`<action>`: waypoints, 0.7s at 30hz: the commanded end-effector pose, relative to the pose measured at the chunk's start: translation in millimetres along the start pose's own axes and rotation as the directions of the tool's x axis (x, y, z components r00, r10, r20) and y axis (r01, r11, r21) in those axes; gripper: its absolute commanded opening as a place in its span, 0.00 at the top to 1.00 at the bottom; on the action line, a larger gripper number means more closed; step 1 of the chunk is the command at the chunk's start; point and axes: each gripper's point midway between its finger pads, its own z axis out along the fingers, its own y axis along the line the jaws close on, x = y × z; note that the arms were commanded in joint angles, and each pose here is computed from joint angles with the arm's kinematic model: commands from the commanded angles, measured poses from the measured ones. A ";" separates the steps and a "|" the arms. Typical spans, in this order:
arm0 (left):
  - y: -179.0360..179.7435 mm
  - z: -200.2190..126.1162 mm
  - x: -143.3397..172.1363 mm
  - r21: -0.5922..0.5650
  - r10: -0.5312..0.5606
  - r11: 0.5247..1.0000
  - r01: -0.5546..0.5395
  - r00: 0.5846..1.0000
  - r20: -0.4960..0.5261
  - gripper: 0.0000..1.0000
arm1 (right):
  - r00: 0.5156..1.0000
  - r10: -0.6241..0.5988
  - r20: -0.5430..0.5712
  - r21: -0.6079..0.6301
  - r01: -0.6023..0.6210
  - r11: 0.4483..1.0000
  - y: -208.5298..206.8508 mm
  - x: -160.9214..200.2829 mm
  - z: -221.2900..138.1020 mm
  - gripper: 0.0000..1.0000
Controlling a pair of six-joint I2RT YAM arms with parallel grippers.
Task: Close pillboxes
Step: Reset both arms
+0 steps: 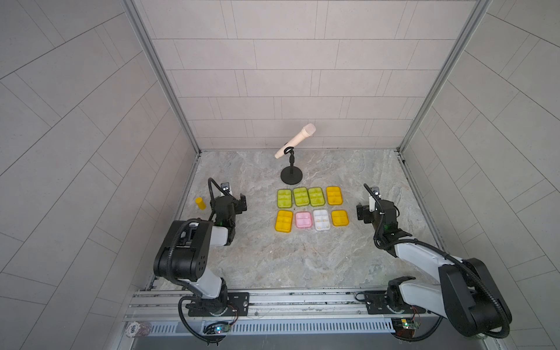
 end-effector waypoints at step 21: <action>0.3 -0.3 -4.3 0.001 0.011 1.000 -0.011 1.000 0.021 0.00 | 0.994 0.107 0.001 0.071 -0.107 0.992 -18.2 1.4 50.9 0.00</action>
